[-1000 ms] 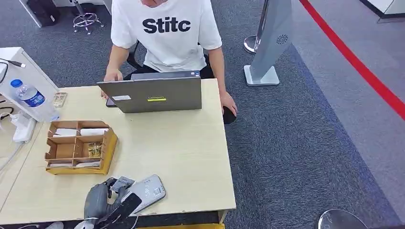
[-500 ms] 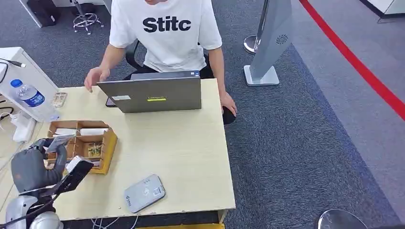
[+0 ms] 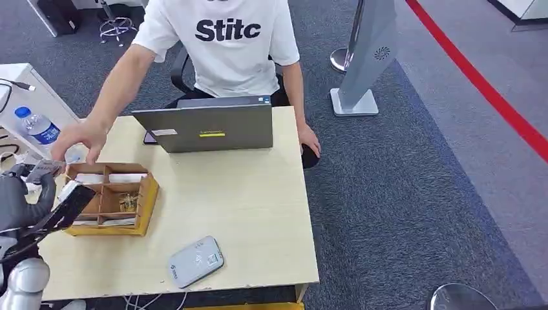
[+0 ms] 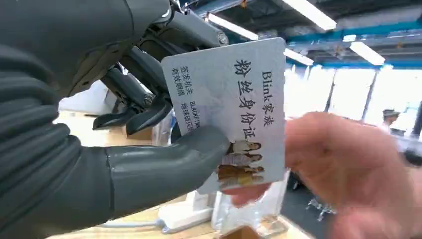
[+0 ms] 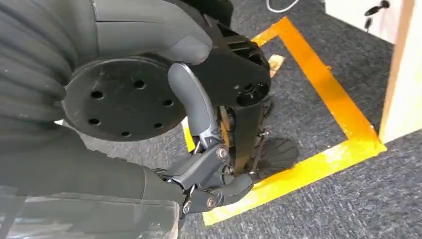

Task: Pass the card to the sensor for recognition and then transmit it.

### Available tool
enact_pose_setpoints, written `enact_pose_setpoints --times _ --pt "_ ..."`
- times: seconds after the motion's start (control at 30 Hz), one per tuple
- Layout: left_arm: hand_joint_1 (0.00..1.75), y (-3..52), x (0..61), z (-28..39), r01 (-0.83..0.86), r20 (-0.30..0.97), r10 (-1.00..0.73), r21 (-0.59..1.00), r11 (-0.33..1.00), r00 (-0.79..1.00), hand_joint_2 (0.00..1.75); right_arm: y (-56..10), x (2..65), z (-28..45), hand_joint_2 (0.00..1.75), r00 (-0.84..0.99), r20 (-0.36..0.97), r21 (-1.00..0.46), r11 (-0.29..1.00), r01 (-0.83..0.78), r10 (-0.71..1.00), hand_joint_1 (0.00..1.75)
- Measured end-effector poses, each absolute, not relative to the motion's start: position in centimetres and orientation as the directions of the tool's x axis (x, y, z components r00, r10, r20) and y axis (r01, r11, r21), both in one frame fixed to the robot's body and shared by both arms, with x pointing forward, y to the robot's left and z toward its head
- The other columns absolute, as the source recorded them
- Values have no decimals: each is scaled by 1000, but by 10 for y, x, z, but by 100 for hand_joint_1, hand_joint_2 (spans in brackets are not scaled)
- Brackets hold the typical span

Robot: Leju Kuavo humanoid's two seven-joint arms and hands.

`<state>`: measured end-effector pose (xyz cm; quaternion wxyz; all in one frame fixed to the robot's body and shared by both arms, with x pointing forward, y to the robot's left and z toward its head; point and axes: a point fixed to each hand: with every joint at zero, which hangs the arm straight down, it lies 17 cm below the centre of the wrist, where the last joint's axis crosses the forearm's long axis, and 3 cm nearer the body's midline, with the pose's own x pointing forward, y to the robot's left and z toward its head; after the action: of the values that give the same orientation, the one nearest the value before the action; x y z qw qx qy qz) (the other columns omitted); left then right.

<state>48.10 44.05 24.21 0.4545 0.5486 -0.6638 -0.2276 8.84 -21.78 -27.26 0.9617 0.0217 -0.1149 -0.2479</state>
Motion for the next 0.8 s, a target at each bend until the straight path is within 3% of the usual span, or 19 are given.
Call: enact_pose_setpoints --times 0.2,0.23,0.27,0.33,0.47,0.5,0.53,0.8 --pt "173 468 507 219 -453 357 -929 847 278 98 175 -217 85 -273 175 877 194 102 898 428 -440 0" --pt "140 469 509 217 -449 359 -928 849 278 103 175 -217 84 -274 175 880 190 99 900 424 -435 0" --pt "124 470 510 218 -451 360 -927 848 278 104 175 -217 83 -274 175 882 186 96 901 422 -433 0" --pt "134 473 513 215 -446 362 -925 851 279 112 175 -218 81 -275 175 888 176 88 905 416 -425 0" --pt "133 473 517 218 -448 366 -924 848 282 111 175 -222 71 -278 175 902 139 39 912 408 -410 0" --pt "10 473 518 220 -451 370 -922 845 286 109 175 -223 69 -278 175 905 130 24 914 405 -405 0" --pt "0 473 519 221 -453 371 -922 844 286 108 175 -223 67 -279 175 907 126 16 915 404 -403 0" --pt "0 458 519 227 -463 433 -901 807 368 40 175 -218 66 -278 175 915 120 10 922 386 -385 0"
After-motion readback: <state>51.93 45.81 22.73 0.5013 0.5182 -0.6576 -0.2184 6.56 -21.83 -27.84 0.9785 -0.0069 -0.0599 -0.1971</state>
